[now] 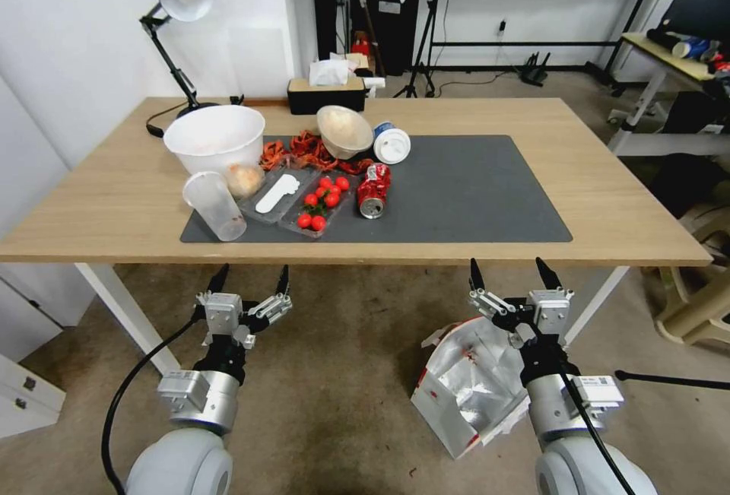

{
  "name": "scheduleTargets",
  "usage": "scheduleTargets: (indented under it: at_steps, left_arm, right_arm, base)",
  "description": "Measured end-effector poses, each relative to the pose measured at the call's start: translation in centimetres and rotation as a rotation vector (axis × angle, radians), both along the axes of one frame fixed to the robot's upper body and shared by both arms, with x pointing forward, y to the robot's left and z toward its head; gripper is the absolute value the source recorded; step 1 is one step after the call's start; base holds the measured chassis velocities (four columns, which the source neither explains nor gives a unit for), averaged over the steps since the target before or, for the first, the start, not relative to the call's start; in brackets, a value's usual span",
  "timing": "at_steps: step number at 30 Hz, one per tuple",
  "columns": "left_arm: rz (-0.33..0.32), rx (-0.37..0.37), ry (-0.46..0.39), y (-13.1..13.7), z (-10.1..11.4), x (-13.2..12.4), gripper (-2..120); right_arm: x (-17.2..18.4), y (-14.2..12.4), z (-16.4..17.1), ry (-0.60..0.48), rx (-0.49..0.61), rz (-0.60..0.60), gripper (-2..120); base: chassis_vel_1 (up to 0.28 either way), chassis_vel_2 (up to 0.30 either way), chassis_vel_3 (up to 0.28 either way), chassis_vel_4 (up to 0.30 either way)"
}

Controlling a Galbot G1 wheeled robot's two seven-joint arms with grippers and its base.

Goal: Pick up the food delivery bag from the floor and place it on the table.

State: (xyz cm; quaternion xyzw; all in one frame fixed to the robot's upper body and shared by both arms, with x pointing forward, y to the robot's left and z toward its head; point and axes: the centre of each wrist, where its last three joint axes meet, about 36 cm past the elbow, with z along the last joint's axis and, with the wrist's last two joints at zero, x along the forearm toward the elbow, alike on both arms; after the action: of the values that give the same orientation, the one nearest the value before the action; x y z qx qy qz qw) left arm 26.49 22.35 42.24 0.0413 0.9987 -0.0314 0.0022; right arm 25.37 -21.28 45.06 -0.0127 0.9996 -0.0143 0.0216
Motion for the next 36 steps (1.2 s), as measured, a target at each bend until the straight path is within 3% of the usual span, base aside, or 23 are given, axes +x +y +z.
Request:
scheduleTargets:
  at_steps: [36]
  left_arm:
    - [-0.008,0.007,0.030,-0.2,-1.3,0.1,99]
  right_arm:
    - [-0.1,0.0,-0.8,0.018,-0.005,-0.005,100]
  base:
    - [0.000,0.000,0.000,0.000]
